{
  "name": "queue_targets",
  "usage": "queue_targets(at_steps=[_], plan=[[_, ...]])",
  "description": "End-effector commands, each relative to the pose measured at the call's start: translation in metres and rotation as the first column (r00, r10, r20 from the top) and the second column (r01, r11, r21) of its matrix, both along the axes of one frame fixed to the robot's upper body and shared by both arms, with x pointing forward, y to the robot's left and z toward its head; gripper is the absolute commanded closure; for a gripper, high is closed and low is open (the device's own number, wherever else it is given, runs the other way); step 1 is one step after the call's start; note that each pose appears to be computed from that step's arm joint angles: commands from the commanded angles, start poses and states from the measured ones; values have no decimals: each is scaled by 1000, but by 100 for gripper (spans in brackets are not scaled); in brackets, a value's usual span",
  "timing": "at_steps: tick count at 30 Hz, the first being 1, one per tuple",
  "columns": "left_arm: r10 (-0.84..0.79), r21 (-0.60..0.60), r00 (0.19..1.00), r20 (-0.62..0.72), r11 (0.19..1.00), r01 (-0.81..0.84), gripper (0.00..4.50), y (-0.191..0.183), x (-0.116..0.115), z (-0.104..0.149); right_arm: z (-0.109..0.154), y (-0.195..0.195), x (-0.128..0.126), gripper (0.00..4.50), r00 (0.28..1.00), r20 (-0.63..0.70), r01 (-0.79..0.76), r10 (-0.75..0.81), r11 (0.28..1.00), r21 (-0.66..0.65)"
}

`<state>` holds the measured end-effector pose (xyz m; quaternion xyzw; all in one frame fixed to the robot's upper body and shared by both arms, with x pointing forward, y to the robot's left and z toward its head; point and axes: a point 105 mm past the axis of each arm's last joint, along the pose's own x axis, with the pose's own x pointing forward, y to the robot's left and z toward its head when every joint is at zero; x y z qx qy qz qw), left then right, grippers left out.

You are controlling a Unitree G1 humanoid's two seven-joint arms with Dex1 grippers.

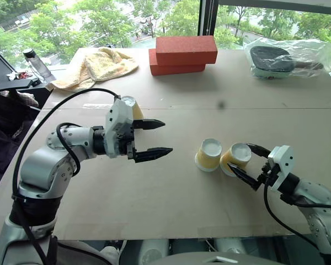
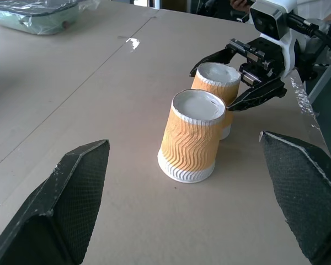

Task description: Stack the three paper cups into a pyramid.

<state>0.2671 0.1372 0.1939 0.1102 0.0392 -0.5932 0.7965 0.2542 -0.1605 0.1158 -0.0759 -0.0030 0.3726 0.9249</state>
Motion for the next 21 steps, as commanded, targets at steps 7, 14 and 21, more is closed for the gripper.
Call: queue_targets(at_steps=[7,14,21], plan=[[148,-180,978,148,976,-120,0,12,3,17,44,-11,-20,3,989,113,-100,96,994,32],[425,-362,891,162,865,-347,0,24,22,7,70,-6,-20,3,975,152,-172,159,982,74],[820,-474,550,157,551,-687,0,70,59,-7,83,5,-21,3,939,164,-321,302,941,108]])
